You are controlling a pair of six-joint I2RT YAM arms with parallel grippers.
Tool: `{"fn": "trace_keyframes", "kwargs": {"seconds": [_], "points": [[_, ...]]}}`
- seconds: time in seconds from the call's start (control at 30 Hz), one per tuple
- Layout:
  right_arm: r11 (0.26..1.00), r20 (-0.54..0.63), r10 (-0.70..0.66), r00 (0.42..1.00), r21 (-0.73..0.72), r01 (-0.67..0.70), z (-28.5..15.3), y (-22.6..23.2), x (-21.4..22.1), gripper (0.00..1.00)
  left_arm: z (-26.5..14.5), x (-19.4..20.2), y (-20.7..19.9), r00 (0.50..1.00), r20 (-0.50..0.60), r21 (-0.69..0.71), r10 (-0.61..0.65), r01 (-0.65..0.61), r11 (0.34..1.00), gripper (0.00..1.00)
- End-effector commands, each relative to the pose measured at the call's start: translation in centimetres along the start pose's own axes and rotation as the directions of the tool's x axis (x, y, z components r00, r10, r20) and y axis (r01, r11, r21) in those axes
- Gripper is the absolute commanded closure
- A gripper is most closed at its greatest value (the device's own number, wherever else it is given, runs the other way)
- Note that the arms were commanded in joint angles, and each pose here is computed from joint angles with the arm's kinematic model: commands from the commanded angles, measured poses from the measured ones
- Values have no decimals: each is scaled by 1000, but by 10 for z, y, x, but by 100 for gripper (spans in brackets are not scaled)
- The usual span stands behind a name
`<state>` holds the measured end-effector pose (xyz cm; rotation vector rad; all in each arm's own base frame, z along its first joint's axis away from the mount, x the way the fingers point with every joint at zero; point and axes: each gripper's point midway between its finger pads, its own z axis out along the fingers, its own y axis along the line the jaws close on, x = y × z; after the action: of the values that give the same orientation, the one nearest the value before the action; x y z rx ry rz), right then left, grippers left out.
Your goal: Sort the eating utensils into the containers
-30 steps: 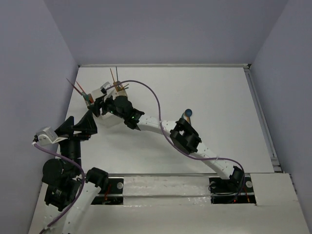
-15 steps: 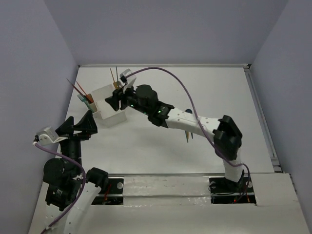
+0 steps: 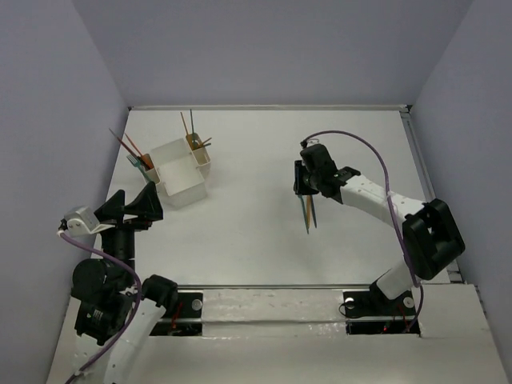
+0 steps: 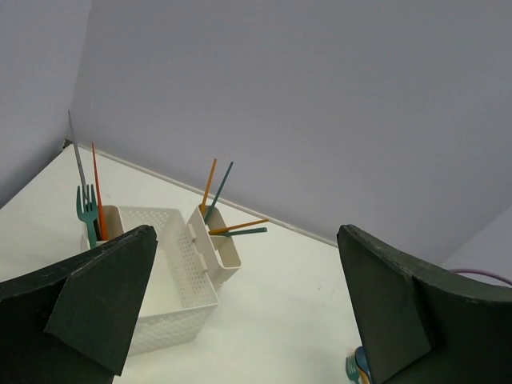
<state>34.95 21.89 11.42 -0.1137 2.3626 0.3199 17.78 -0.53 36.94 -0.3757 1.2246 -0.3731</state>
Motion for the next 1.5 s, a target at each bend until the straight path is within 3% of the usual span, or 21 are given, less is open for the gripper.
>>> {"fn": "trace_keyframes", "kwargs": {"seconds": [0.0,0.23,0.87,0.97,1.17,1.3,1.47], "points": [[998,-101,5,995,56,0,7,-24,15,68,4,-4,-7,1000,15,29,0,0,1000,1],[998,-164,-10,986,59,20,23,-27,33,63,4,-4,-7,1000,16,31,-1,0,1000,1],[993,-231,-29,973,105,55,55,-32,43,66,3,-4,-9,1000,14,41,-7,6,999,1],[993,-247,-29,969,104,56,59,-32,47,74,3,-4,-9,1000,14,40,-5,5,999,1],[994,-275,-52,960,79,77,68,-20,59,81,3,-5,-9,1000,17,39,-6,6,999,1],[995,-267,-73,961,50,90,69,-4,59,99,3,-4,-9,1000,16,39,-6,5,999,1],[994,-175,-88,981,-73,77,56,38,29,100,2,-5,-9,1000,19,40,-9,8,999,1]]}}
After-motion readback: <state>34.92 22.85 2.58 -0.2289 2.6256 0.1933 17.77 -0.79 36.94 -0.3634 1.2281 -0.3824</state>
